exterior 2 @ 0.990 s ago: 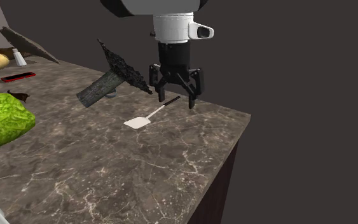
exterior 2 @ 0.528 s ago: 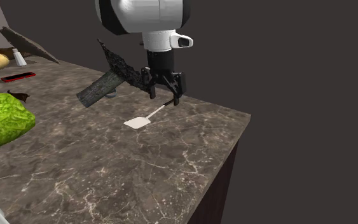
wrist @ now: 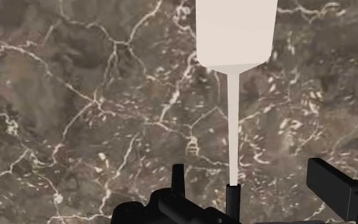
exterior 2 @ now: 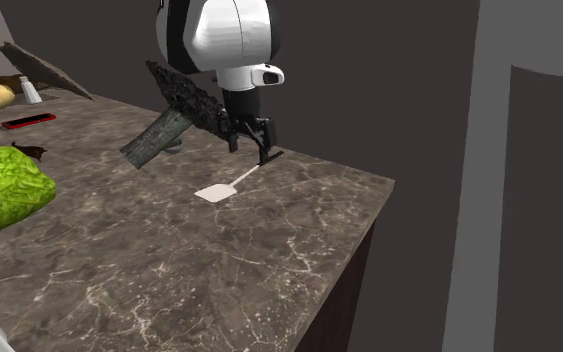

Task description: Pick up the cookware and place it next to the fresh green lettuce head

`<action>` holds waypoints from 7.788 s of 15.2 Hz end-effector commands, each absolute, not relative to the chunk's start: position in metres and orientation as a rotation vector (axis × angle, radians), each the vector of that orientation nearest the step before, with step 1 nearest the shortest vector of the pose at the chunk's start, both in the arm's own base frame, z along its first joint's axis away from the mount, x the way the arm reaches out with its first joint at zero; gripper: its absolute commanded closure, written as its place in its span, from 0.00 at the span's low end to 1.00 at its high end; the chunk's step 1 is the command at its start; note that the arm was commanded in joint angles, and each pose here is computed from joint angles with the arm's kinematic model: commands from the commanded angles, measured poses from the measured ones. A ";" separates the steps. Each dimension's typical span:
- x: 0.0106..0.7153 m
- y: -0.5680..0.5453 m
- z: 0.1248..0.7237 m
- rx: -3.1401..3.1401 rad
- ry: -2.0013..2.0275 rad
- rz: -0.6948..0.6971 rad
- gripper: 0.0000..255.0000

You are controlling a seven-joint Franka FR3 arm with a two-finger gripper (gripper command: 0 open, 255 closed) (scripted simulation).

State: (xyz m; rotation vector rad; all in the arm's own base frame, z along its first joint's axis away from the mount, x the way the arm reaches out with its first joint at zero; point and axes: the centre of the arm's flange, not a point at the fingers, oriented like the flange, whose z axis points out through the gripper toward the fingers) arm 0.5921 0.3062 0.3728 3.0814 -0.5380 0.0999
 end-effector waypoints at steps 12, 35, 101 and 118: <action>0.596 0.308 0.338 3.081 -0.541 0.102 0.00; 0.596 0.308 0.402 3.081 -0.541 0.102 1.00; 0.438 0.466 0.447 3.081 -0.541 0.102 1.00; 0.438 0.466 0.358 3.081 -0.541 0.102 1.00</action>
